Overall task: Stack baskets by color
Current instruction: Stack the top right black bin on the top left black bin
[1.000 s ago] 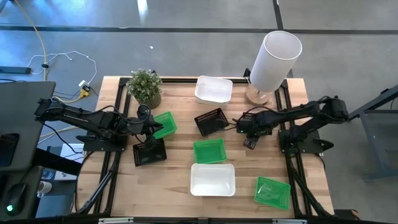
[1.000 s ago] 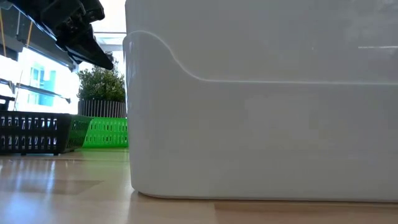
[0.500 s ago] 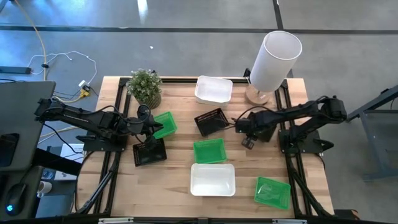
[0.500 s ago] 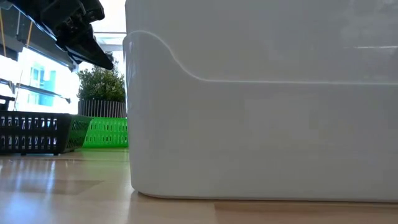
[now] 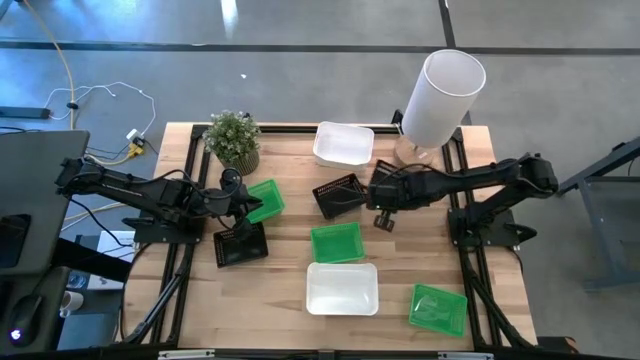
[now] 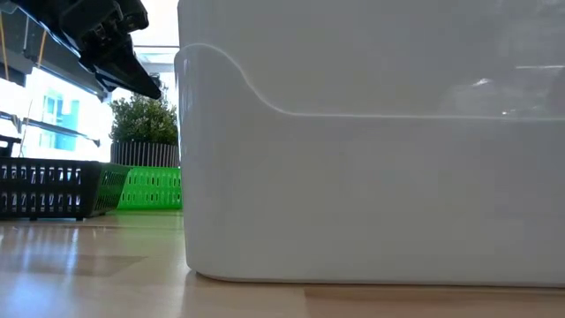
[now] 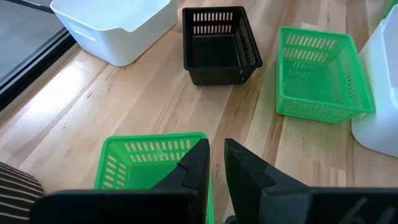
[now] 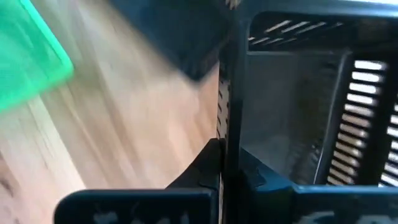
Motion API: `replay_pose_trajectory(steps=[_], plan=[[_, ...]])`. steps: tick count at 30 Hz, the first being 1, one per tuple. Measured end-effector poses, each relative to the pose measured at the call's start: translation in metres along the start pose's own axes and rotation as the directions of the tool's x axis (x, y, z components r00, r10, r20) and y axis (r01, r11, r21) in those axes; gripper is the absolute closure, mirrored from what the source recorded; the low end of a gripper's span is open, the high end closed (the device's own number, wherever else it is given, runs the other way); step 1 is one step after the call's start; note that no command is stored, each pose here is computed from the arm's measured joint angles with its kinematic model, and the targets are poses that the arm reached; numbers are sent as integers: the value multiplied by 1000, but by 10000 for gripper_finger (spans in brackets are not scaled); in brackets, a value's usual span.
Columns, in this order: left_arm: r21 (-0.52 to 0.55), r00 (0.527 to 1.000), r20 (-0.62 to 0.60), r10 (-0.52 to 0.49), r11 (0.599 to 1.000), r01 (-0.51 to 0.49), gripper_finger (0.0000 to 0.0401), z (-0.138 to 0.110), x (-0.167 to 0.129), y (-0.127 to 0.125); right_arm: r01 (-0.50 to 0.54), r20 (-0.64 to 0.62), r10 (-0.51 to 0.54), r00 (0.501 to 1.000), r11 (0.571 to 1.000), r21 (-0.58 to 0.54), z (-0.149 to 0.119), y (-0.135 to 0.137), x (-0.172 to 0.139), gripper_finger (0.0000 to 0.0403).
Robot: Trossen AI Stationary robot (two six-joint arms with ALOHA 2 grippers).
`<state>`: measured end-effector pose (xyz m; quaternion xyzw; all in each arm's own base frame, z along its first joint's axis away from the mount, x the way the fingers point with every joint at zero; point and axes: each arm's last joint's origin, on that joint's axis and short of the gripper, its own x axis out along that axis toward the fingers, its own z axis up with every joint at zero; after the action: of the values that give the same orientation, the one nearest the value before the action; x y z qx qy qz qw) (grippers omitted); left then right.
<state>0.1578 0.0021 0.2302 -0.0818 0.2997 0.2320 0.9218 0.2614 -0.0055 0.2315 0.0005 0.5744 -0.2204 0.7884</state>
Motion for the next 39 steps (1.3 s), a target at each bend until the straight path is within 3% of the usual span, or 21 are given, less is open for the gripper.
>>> replay_pose_trajectory(steps=[4,11,19,28,39], plan=[[0,1000,0,0,1000,0,364,0,0,0,30,129,-12,992,991,-133,18,2,-13,403],[-3,1000,1,-1,1000,1,364,0,0,0,50,328,72,942,936,-349,41,7,-22,403],[-4,1000,2,-1,1000,1,364,0,0,0,56,445,175,878,887,-458,56,13,-25,403],[-6,1000,7,-3,1000,3,364,1,0,0,11,388,241,890,838,-545,60,25,-5,403],[-6,1000,7,-3,1000,3,364,1,0,0,-23,262,240,935,777,-629,71,39,23,403]])
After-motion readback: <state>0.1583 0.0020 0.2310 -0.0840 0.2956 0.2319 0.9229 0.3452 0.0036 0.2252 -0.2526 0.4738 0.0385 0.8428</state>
